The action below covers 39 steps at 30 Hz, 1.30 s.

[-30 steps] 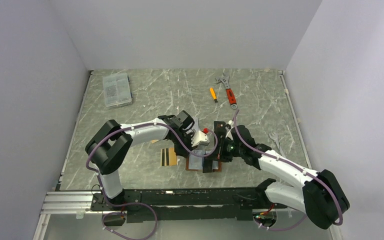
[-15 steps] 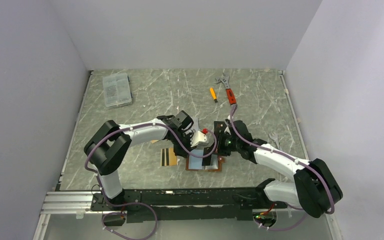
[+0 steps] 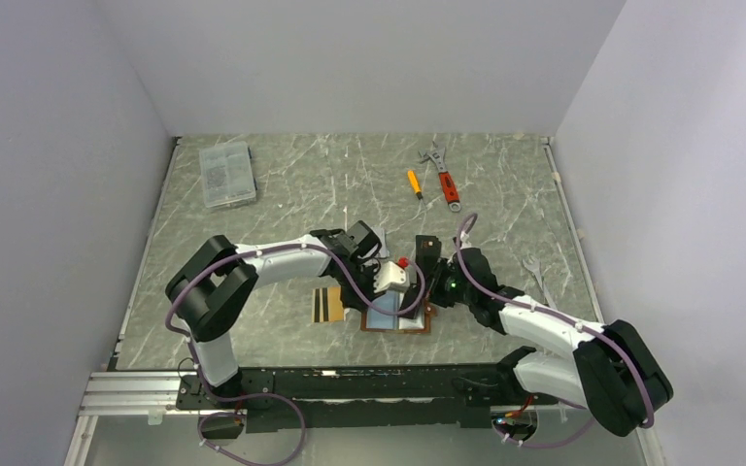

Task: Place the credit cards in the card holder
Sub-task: Insert the credit card into the card holder.

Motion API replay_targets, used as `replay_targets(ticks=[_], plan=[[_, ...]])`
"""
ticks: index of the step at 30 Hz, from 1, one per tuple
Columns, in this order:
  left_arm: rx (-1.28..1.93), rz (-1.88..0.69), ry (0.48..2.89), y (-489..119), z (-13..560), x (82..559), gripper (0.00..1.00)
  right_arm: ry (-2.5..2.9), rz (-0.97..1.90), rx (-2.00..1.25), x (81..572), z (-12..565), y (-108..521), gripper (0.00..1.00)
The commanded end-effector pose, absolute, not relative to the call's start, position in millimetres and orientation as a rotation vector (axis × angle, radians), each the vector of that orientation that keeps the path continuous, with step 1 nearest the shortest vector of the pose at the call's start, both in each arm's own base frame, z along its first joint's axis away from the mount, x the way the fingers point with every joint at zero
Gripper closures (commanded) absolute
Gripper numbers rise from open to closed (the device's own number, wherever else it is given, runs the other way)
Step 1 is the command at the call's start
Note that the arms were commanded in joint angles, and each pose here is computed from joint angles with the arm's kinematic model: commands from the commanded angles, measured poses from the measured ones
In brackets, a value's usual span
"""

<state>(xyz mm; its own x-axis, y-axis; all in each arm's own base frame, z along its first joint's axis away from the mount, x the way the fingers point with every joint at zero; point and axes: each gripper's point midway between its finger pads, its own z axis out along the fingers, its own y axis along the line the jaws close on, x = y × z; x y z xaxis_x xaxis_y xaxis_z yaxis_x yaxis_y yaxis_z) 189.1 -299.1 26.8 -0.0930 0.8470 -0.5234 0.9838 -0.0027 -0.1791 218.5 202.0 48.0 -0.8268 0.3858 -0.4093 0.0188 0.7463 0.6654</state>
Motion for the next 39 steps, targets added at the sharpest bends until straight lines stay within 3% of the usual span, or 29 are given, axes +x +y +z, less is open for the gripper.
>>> replay_targets(ticks=[1, 11, 39], plan=[[1.948, -0.730, 1.977, -308, 24, 182, 0.94, 2.299, 0.965, 0.328, 231, 60, 207, 1.00], [2.007, -0.660, 1.988, -307, 13, 177, 0.95, 2.256, 1.117, 0.358, 222, 59, 217, 1.00], [2.010, -0.605, 2.018, -303, 14, 182, 0.97, 2.242, 1.129, 0.372, 213, 54, 211, 1.00]])
